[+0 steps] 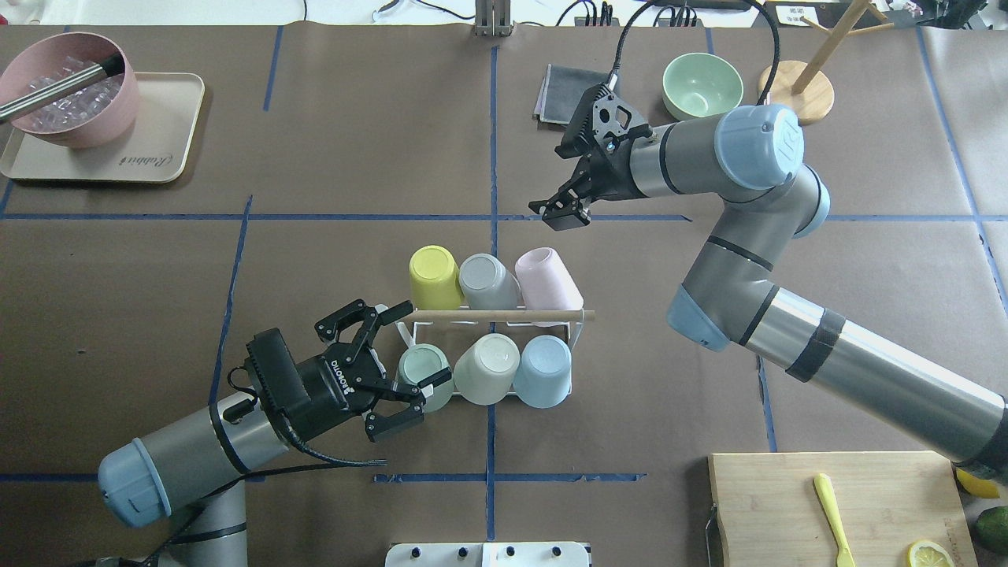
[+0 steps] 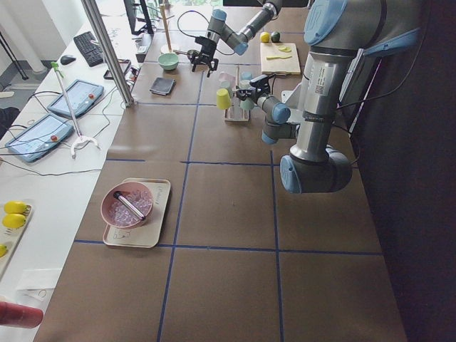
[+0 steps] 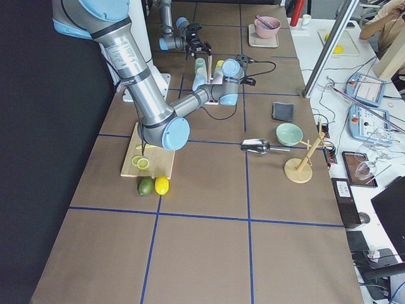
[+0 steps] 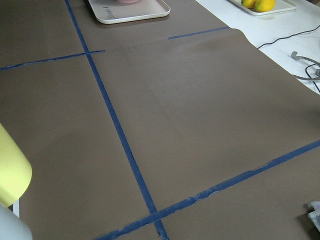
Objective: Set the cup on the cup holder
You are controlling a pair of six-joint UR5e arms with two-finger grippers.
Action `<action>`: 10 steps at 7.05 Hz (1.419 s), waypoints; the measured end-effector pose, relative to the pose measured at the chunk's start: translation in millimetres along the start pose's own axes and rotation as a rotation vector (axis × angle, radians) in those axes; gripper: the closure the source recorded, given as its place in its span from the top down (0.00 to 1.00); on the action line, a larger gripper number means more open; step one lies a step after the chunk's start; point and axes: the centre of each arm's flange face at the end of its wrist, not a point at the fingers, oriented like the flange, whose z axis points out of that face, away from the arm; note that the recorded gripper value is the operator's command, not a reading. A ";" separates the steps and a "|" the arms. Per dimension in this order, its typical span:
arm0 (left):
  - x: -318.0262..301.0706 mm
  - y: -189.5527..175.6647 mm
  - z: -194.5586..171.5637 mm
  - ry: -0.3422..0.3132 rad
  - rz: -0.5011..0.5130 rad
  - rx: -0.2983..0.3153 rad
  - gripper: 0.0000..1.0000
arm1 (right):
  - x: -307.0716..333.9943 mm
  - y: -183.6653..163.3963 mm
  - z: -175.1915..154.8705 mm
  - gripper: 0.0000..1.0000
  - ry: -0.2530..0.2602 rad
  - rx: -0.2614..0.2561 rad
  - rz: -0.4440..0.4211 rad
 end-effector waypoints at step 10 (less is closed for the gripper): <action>-149.0 -156.0 -25.9 -0.192 0.101 -0.336 1.00 | 154.6 132.6 -128.7 1.00 0.063 -0.633 0.575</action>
